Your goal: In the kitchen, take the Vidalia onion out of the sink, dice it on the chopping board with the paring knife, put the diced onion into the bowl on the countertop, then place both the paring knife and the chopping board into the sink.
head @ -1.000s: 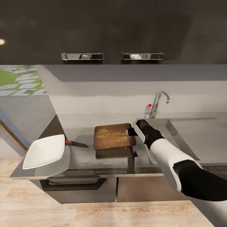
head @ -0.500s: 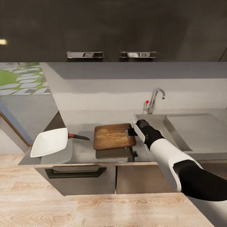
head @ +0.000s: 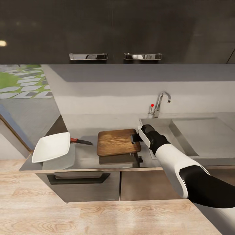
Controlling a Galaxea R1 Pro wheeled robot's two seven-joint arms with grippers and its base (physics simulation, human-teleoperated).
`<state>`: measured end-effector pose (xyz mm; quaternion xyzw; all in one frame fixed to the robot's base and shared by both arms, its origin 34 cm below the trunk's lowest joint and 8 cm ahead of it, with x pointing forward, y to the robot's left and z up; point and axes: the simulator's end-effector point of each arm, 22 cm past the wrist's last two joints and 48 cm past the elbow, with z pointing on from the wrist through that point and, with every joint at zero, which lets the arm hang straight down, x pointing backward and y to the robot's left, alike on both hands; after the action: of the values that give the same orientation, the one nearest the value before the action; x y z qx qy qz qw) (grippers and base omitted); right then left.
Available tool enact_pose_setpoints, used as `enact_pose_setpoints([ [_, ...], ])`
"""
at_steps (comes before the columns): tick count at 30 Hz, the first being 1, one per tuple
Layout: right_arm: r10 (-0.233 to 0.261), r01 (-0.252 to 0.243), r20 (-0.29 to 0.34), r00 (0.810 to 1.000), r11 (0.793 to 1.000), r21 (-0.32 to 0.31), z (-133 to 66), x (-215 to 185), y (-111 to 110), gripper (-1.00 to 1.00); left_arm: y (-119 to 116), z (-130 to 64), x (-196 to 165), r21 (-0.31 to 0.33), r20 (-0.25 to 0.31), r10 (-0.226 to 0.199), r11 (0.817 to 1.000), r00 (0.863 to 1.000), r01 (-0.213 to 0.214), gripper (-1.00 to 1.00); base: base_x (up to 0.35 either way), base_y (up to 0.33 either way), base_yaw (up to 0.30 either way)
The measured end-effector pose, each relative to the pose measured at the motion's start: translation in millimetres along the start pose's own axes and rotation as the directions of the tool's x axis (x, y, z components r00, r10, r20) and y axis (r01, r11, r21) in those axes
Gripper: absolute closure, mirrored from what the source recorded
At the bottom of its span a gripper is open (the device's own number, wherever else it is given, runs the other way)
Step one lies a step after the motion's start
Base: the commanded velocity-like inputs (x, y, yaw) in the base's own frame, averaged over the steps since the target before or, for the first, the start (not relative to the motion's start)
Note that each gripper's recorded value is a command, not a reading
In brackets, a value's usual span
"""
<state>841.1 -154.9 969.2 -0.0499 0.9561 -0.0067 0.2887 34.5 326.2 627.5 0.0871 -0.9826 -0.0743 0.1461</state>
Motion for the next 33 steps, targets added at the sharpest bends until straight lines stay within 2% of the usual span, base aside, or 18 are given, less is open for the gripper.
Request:
enact_pose_setpoints([
  [19, 0.003, -0.003, 0.0, 1.0, 1.0, -0.001, 0.7, 0.8, -0.7, 1.0, 0.1, 0.0, 0.0, 0.0, 0.0, 0.0, 1.0, 1.0, 0.0, -1.0, 0.0, -0.001, 0.0],
  [33, 0.003, -0.003, -0.002, 1.0, 1.0, -0.001, 1.2, 1.7, -0.7, 1.0, 0.2, 0.0, 0.2, 0.0, 0.0, 0.0, 1.0, 1.0, 0.0, -1.0, 0.0, -0.067, 0.0],
])
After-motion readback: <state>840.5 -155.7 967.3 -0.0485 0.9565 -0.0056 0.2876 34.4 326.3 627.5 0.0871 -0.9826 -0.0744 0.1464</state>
